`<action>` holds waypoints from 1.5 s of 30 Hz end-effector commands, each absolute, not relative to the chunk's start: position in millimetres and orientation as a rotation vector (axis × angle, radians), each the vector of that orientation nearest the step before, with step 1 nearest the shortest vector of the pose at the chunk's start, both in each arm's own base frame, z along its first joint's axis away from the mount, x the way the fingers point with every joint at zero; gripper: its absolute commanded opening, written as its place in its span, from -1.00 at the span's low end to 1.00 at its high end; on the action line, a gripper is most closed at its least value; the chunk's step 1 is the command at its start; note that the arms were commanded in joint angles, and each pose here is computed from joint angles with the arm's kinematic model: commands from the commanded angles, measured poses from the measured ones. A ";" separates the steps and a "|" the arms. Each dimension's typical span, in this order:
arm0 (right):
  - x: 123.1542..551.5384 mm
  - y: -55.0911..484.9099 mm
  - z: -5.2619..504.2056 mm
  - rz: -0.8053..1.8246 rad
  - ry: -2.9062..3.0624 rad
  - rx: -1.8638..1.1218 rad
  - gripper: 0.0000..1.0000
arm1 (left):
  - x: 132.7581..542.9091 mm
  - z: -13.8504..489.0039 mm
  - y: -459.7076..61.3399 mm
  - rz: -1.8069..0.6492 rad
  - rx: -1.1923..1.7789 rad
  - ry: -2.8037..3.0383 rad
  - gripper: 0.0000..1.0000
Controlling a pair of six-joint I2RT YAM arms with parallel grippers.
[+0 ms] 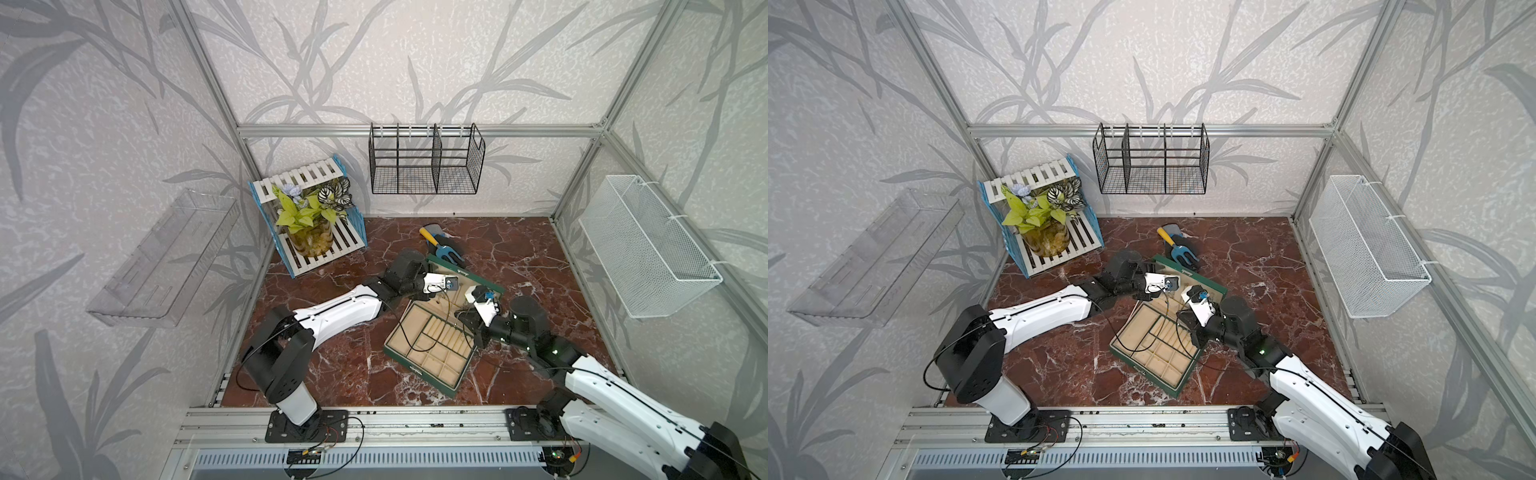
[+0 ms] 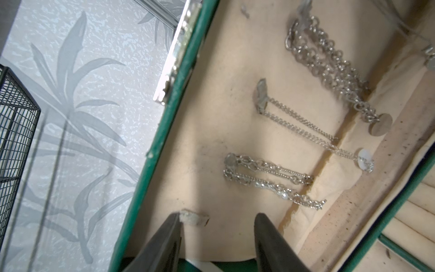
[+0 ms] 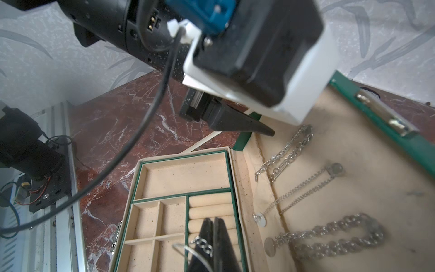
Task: Put jewelry chain into jewelry box
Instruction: Open the fastener on the jewelry box, then hang the necklace on the jewelry box clasp.
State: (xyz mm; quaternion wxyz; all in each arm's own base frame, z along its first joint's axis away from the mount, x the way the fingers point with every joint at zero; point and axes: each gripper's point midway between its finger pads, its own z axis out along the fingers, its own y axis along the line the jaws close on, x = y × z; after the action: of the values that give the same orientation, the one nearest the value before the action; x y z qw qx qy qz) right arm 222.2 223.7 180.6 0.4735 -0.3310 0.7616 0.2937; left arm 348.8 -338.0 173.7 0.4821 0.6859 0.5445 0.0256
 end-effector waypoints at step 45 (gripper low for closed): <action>283.6 252.8 217.9 0.414 2.147 -0.796 -1.00 | 290.7 243.2 -261.5 -0.642 0.749 1.687 0.26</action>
State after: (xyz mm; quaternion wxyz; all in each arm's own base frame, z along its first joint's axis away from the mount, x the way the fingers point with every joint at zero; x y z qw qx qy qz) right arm 275.5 258.8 227.4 0.4178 -0.3288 0.8210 0.2080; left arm 295.4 -260.1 239.0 0.5746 0.3576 0.7080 -0.2017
